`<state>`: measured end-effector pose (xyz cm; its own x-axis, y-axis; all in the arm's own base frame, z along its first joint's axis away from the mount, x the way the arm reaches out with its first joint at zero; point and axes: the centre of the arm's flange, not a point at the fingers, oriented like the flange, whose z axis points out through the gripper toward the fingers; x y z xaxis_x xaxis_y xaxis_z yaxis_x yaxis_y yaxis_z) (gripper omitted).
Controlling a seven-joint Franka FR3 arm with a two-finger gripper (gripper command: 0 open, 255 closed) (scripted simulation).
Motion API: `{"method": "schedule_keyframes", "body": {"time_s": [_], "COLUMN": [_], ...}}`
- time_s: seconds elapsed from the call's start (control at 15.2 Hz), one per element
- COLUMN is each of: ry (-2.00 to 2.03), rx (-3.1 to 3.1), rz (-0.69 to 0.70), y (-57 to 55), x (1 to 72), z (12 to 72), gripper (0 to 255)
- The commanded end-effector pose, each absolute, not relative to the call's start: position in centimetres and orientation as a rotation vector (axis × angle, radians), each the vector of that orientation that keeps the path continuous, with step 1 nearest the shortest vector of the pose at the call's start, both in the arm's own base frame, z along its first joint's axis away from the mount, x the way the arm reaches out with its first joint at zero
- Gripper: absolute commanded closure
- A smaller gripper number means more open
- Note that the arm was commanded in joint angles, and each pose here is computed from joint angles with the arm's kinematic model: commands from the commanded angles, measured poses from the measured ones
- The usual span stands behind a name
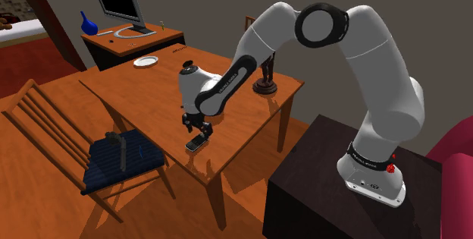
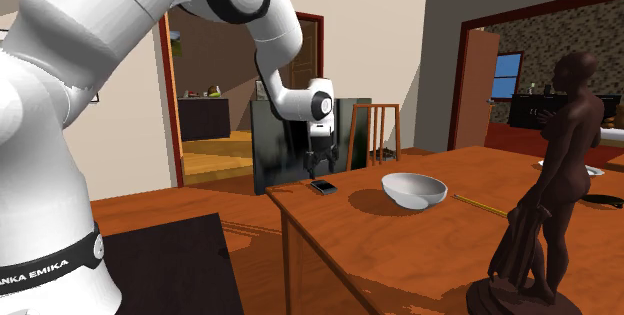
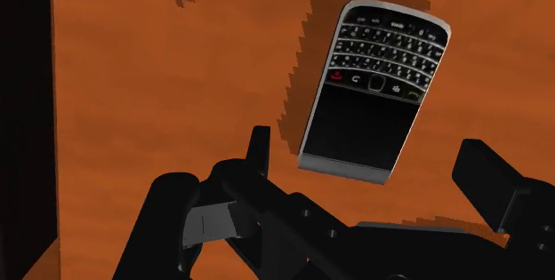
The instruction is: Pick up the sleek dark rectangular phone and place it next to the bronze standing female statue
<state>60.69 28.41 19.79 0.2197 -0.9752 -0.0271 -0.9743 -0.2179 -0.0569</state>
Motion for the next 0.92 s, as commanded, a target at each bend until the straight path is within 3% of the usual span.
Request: {"method": "schedule_keyframes", "body": {"time_s": [0.0, 0.86], "ry": [1.965, 1.965], "rx": [-2.372, -2.372], "rz": [-0.025, -0.025], "y": [28.6, 28.7], "x": [61.7, 61.8], "z": [18.4, 14.9], "gripper": [0, 0]}}
